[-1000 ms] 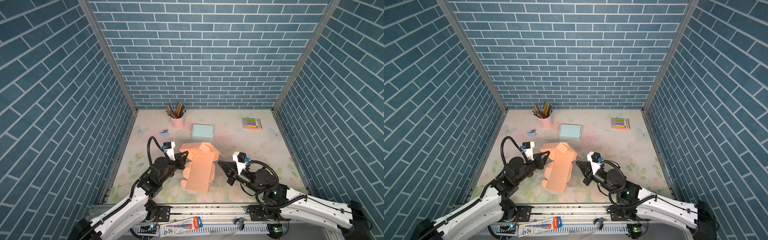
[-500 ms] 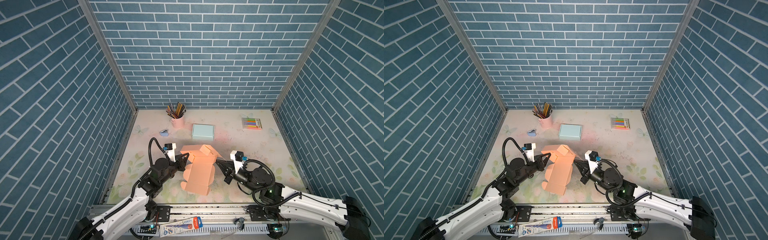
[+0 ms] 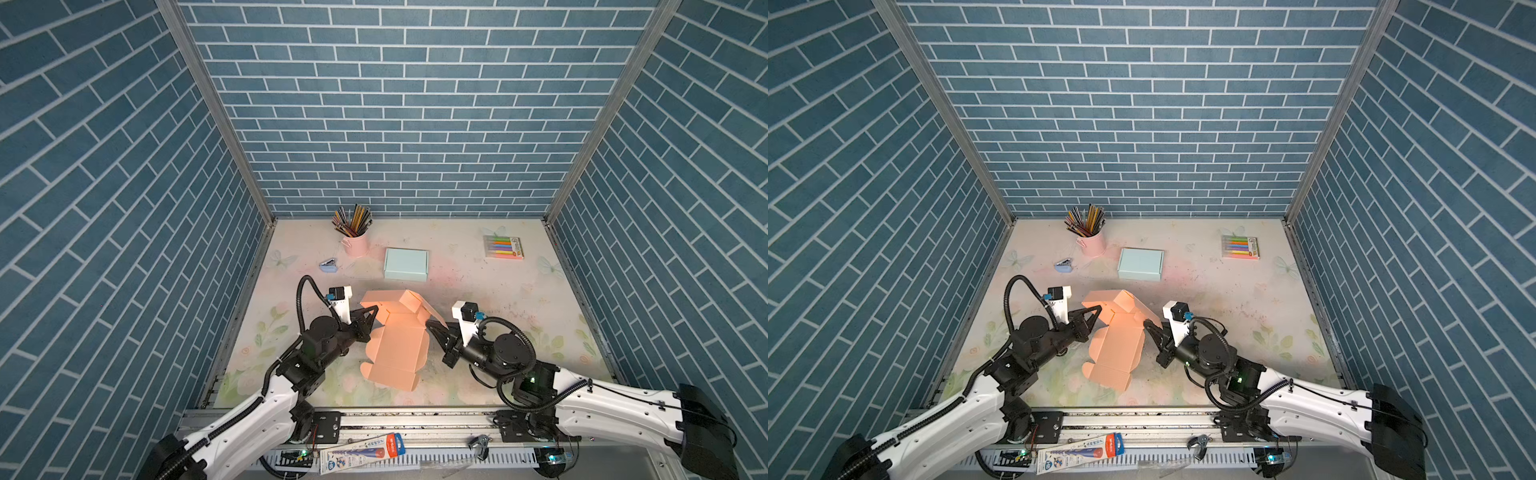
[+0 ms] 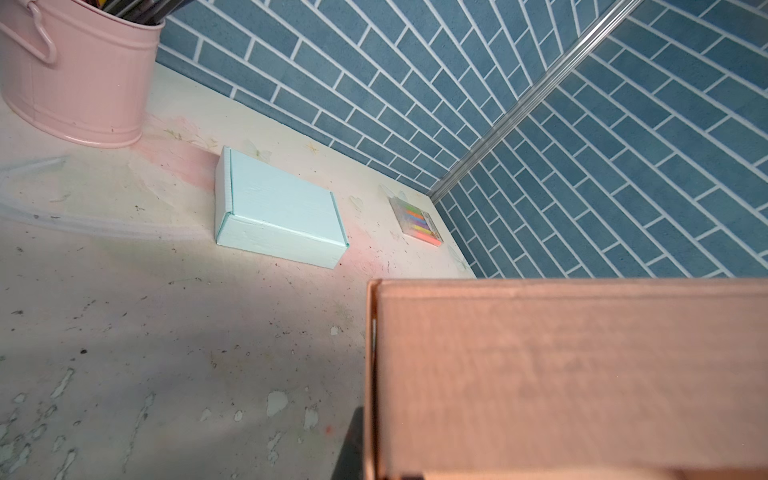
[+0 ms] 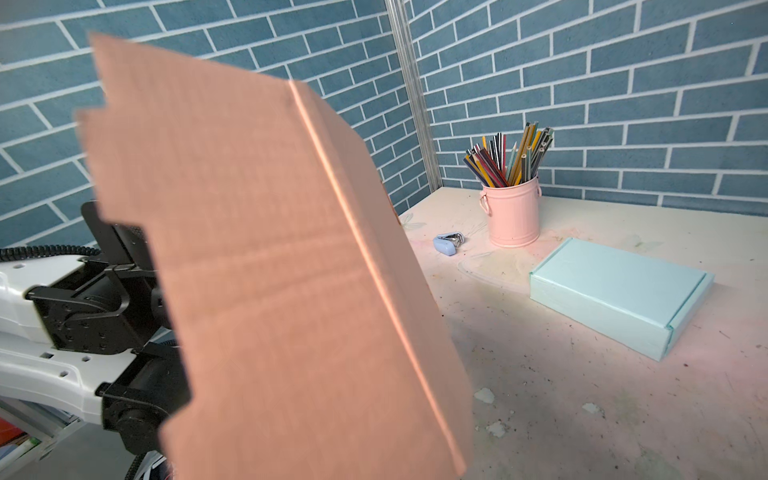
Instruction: Fold the paper box
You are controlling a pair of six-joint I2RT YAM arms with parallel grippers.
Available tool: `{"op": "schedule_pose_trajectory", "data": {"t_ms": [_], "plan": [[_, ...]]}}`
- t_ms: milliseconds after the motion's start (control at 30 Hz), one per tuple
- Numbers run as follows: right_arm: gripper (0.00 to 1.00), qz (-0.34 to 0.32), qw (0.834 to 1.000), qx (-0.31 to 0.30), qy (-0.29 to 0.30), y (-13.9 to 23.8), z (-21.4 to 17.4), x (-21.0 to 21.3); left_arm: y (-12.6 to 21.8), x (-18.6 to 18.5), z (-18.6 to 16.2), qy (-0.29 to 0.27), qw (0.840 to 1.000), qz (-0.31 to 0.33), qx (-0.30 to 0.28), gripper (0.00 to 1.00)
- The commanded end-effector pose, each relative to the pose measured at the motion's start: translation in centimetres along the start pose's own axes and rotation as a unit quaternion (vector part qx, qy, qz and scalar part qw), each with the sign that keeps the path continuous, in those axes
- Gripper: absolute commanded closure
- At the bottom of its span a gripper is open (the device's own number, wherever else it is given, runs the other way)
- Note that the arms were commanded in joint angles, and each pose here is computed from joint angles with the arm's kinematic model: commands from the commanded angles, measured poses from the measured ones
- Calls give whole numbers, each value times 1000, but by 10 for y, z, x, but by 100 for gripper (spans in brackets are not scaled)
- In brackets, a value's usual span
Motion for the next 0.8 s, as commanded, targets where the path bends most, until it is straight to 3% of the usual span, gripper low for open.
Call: {"op": "schedule_pose_trajectory", "data": {"t_ms": [0, 633, 767], "plan": [[100, 5, 999, -24, -22, -3, 15, 5, 2, 0, 1, -3, 1000, -6, -8, 90], [97, -17, 1000, 14, -10, 38, 0, -8, 6, 7, 6, -21, 999, 25, -5, 90], [92, -17, 1000, 17, -6, 50, -5, -10, 8, 10, 9, -25, 999, 28, 4, 90]]}}
Point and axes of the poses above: each gripper's point midway between its finger pads, its own y axis back along the fingers, its own x axis along the line the jaws close on, z = x × y, the point moved 9 cm from there along y, back along the fingers, and after that the axes turned 4 degrees about y, right-handed, at the moved point
